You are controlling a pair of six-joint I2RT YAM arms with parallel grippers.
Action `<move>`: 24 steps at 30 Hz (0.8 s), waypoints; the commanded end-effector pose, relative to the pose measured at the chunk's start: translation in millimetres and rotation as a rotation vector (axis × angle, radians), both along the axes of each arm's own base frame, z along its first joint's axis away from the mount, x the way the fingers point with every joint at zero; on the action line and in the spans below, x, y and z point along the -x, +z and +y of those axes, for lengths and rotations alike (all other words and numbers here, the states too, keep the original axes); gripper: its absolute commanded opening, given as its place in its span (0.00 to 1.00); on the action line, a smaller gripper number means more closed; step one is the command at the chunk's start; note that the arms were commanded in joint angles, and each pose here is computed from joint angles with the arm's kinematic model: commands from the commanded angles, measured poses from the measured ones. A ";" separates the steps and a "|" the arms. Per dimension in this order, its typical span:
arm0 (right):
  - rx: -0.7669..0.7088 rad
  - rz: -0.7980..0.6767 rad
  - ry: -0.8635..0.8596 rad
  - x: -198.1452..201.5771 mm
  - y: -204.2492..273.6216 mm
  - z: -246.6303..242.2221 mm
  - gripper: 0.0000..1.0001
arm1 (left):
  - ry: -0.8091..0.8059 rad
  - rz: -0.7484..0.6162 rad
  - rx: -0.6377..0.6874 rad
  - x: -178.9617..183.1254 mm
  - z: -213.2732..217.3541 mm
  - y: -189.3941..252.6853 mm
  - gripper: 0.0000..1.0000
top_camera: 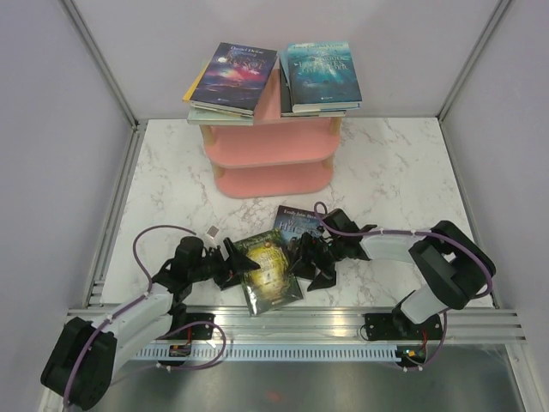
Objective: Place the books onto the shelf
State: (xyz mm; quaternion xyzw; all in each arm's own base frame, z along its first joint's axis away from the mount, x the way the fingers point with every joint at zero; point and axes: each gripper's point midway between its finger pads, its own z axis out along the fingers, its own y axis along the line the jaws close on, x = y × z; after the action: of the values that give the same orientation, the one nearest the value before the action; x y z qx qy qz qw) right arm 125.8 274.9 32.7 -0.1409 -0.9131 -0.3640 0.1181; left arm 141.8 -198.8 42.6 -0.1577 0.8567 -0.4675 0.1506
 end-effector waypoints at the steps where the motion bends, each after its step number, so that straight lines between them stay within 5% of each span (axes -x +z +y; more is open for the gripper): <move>1: 0.117 -0.048 -0.008 2.8 -40.8 -11.6 0.97 | 0.004 -0.079 0.099 -10.0 -10.2 18.9 0.90; 8: 0.109 -0.049 0.007 5.6 -42.0 -2.4 0.96 | -0.029 -0.165 0.266 -10.5 -22.5 62.3 0.75; 16: 0.088 -0.064 0.001 3.2 -34.7 0.5 0.95 | -0.019 -0.241 0.334 -11.7 -22.8 101.5 0.03; 24: 0.014 -0.169 -0.025 -19.4 17.2 4.3 0.98 | -0.012 -0.286 0.209 -18.9 -16.2 123.1 0.02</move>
State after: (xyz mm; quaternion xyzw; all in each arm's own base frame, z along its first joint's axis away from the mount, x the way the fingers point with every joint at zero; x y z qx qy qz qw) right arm 125.9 291.7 39.9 -0.1141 -0.9084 -0.3918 0.0912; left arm 149.2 -208.7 101.0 -0.1568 0.8009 -0.5458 0.1900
